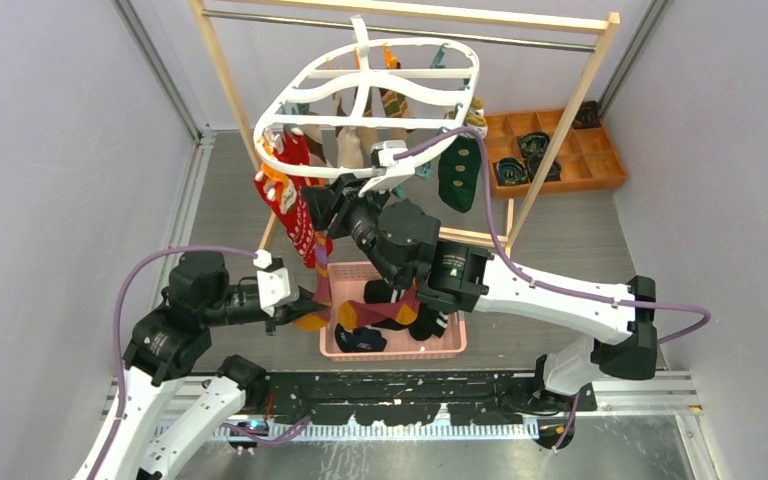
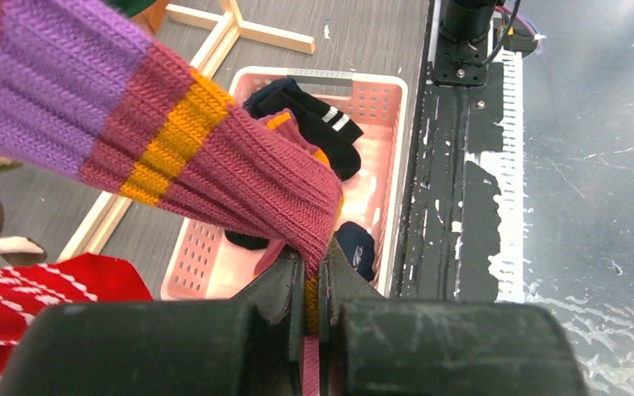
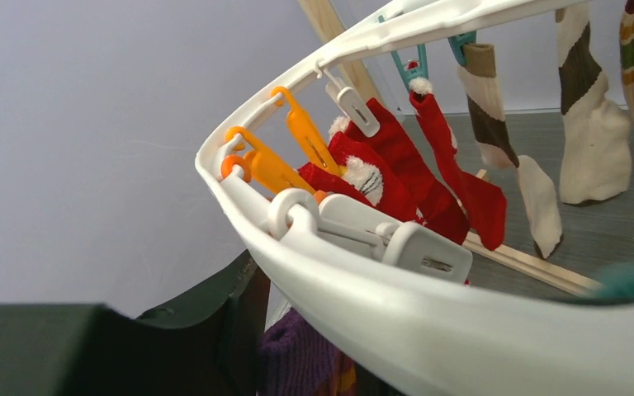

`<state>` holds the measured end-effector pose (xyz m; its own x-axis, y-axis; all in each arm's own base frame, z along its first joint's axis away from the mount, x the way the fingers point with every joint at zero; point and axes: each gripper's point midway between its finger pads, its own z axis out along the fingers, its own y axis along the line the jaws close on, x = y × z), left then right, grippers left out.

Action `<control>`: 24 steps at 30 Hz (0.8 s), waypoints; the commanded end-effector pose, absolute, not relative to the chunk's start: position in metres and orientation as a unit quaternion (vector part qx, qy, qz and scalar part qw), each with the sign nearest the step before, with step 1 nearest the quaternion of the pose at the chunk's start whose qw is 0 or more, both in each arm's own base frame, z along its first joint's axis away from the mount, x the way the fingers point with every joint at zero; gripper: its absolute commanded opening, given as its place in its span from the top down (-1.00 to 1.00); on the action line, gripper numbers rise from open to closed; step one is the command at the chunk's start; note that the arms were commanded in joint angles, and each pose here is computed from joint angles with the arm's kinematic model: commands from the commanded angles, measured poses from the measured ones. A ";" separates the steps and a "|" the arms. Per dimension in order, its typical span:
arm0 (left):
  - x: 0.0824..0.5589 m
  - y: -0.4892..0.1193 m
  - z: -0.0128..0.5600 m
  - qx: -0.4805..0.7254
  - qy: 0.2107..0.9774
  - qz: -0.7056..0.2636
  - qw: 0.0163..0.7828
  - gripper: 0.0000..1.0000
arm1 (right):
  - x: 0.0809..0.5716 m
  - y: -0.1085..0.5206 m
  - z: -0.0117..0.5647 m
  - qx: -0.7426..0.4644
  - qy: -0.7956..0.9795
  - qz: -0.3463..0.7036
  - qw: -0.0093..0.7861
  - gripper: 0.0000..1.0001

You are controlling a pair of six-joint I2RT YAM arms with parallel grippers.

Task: Remove the socks clipped to the hanger
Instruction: Remove the sock from the hanger.

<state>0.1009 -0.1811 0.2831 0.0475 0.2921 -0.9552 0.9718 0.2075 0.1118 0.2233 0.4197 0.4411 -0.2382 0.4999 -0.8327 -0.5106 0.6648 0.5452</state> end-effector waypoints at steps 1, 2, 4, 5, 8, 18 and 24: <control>0.095 -0.177 0.290 0.547 0.583 -0.328 0.503 0.99 | 0.235 0.413 0.469 0.027 0.650 0.433 0.623 0.39; 0.095 -0.176 0.288 0.550 0.583 -0.327 0.502 0.99 | 0.235 0.413 0.469 0.027 0.649 0.436 0.623 0.42; 0.094 -0.175 0.285 0.553 0.582 -0.324 0.500 0.99 | 0.234 0.412 0.469 0.030 0.647 0.439 0.622 0.42; 0.093 -0.175 0.284 0.554 0.582 -0.324 0.500 0.99 | 0.234 0.412 0.467 0.030 0.648 0.439 0.621 0.32; 0.093 -0.175 0.282 0.555 0.583 -0.325 0.497 0.99 | 0.238 0.411 0.462 0.042 0.653 0.430 0.622 -0.22; 0.093 -0.174 0.284 0.552 0.584 -0.323 0.501 0.99 | 0.246 0.411 0.455 0.076 0.641 0.430 0.631 -0.16; 0.093 -0.173 0.283 0.550 0.586 -0.320 0.502 0.99 | 0.245 0.408 0.456 0.076 0.636 0.433 0.634 0.19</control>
<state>0.0961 -0.1741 0.2754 0.0771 0.3330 -0.9398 0.9694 0.1954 0.1488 0.2387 0.4212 0.4314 -0.2294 0.5611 -0.7953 -0.4695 0.6520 0.5954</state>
